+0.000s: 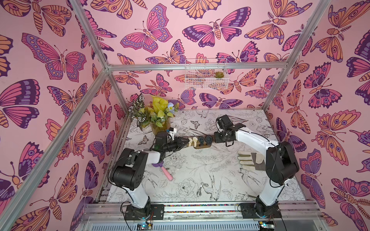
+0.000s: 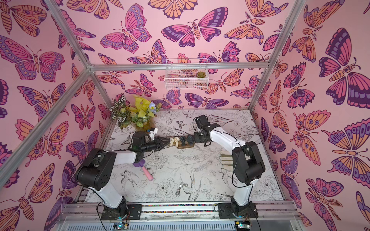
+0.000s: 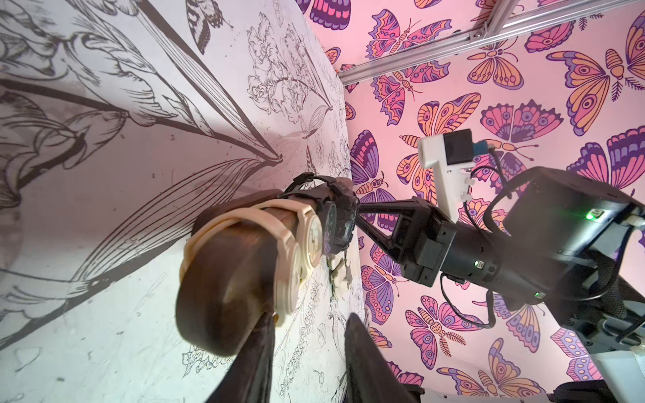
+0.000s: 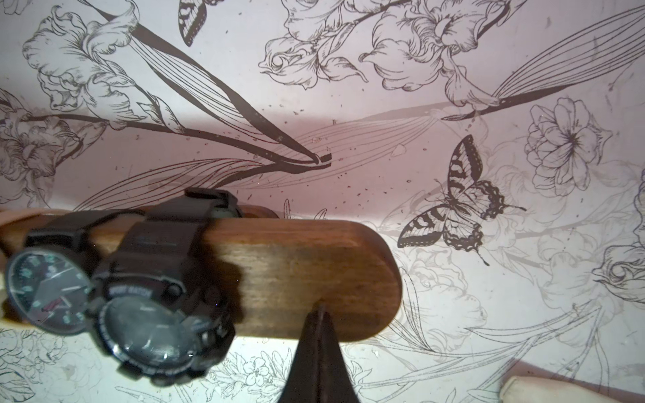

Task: Place watch on stand
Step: Place the watch on the stand.

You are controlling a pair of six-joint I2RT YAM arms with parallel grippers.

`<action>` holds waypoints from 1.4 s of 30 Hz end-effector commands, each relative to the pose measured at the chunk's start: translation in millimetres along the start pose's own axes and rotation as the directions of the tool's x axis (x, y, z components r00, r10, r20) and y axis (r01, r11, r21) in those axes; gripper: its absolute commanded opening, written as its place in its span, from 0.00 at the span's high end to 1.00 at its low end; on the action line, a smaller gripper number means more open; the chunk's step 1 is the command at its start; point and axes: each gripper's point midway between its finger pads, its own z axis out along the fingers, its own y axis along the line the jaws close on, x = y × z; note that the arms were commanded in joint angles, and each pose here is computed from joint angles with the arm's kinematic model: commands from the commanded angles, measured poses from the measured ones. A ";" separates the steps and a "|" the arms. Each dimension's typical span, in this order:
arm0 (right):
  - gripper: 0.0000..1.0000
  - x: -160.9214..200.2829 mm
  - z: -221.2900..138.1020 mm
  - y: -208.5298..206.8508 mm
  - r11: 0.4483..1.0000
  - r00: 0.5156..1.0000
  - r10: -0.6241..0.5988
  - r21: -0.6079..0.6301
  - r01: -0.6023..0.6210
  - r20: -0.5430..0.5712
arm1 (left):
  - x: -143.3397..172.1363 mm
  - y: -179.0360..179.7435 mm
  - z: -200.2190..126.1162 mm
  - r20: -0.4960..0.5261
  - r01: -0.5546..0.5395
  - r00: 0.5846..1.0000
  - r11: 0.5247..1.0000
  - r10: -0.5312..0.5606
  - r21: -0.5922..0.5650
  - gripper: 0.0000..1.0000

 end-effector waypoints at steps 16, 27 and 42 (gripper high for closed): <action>1.00 -18.6 -53.0 139.4 0.928 0.979 -0.169 -0.315 0.198 0.116 | 2.1 9.4 -43.5 0.071 -0.059 0.994 0.967 0.079 -0.248 0.76; 1.00 -10.5 -13.1 193.8 0.889 0.968 -0.246 -0.389 0.242 0.041 | 1.1 30.0 -56.7 0.094 -0.006 0.995 0.961 0.033 -0.275 0.77; 1.00 -2.3 10.1 198.1 0.893 0.962 -0.273 -0.374 0.251 -0.008 | -2.7 35.6 -60.7 0.097 0.009 0.995 0.963 0.018 -0.270 0.79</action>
